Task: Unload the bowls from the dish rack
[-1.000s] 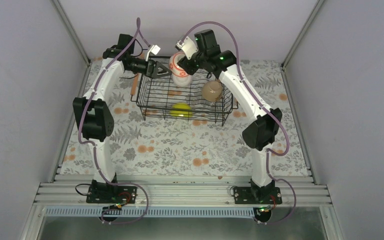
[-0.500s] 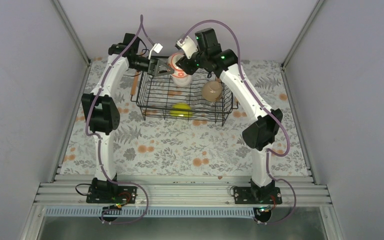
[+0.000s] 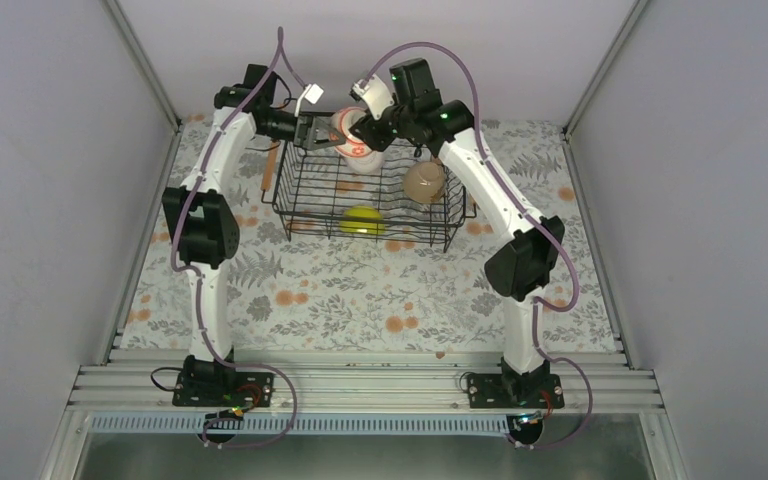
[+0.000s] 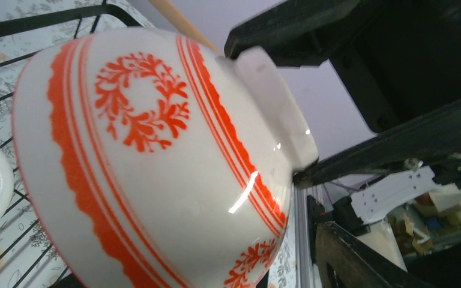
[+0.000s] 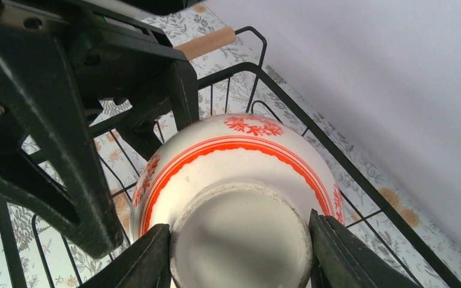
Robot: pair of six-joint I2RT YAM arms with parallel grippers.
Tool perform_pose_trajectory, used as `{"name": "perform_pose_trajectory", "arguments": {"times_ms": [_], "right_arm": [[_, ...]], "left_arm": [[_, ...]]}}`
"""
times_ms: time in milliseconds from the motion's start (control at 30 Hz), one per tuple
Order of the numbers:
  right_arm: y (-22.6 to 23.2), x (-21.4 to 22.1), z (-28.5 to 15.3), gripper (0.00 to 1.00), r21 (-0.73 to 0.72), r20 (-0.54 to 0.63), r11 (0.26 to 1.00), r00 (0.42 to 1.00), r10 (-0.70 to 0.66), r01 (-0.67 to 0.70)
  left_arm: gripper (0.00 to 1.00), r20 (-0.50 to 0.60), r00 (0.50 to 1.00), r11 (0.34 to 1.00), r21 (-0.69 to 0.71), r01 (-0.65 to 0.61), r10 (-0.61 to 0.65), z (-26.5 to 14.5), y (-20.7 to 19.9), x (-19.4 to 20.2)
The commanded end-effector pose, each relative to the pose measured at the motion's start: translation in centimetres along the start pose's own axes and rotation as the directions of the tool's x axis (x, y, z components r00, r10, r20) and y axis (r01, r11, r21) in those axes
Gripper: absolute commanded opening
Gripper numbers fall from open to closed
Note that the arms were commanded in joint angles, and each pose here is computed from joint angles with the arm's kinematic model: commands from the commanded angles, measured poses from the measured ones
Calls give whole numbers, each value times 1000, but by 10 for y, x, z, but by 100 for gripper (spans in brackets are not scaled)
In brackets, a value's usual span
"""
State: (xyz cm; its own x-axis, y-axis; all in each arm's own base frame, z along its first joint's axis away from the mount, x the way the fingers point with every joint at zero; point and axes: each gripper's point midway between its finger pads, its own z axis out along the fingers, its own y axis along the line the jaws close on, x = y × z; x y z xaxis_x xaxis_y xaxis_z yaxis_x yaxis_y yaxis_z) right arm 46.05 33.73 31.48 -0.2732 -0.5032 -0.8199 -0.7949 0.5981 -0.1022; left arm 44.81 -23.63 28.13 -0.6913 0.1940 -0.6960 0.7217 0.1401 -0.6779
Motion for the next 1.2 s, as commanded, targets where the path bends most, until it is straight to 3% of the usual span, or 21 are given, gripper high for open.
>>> {"name": "perform_pose_trajectory", "arguments": {"times_ms": [0,433,733,933,1000,1167], "right_arm": [[-4,-6,8,26,-1,52,1000,999,-2,2],[1,4,22,28,-34,37,999,999,13,-12],[5,3,27,29,-39,41,999,999,15,-13],[6,5,28,31,-38,34,999,999,10,-8],[5,6,27,34,-34,30,999,1000,9,-8],[8,2,12,50,-35,35,999,999,8,-7]], "left_arm": [[62,48,992,991,44,-122,120,-9,-47,-22],[43,73,986,988,39,-152,149,-17,-57,-31],[16,77,985,986,56,-156,151,-17,-63,-28],[10,75,987,987,55,-149,145,-17,-62,-27],[9,74,986,987,49,-151,147,-18,-63,-27],[3,37,982,980,-80,-181,184,-23,-53,-27]]}}
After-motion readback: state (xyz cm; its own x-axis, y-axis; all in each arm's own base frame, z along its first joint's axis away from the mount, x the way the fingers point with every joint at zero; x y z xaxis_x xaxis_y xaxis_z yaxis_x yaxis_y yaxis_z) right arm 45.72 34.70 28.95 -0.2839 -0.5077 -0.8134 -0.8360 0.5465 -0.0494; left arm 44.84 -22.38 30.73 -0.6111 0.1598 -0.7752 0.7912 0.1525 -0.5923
